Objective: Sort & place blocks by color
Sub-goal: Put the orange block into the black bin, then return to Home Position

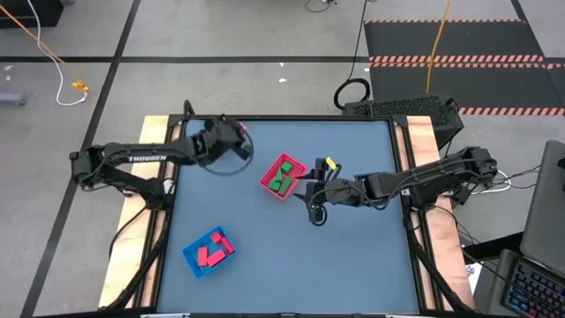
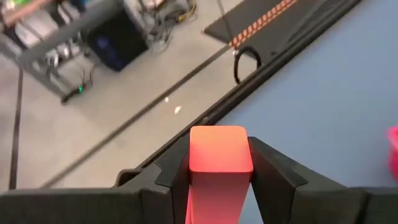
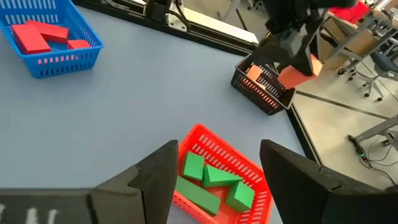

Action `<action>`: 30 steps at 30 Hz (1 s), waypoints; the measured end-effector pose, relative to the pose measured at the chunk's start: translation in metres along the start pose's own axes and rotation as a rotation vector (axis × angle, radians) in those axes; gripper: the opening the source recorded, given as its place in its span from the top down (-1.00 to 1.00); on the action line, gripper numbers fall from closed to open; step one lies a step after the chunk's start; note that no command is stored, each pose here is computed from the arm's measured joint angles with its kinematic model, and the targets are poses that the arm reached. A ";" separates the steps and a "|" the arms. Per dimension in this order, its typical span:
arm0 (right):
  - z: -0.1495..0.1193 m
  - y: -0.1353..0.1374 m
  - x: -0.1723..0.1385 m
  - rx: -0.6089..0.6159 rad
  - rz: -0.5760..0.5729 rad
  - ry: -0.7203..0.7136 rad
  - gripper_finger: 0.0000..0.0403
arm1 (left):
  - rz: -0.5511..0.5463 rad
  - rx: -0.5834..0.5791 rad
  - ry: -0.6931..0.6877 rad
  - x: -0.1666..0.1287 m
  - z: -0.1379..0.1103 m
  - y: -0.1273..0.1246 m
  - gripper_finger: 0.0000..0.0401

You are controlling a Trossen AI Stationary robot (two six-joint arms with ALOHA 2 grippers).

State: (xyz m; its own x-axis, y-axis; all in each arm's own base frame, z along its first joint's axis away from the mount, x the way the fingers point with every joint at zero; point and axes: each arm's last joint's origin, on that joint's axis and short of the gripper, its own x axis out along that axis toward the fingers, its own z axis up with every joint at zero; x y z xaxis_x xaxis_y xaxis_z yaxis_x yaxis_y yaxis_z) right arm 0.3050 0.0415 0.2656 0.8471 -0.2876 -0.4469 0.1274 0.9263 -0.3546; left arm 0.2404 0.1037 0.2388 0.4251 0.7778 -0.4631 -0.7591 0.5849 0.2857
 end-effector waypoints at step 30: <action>0.000 0.000 0.000 -0.002 -0.003 0.001 -0.10 | 0.068 -0.140 0.247 0.034 -0.021 0.070 -0.62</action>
State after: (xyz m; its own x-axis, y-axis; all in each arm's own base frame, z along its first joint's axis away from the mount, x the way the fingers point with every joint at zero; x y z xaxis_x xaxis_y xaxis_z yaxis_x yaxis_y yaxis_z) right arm 0.3050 0.0413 0.2654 0.8461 -0.2904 -0.4469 0.1285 0.9249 -0.3578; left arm 0.1913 0.1661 0.2250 0.2508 0.7242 -0.6423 -0.8495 0.4828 0.2126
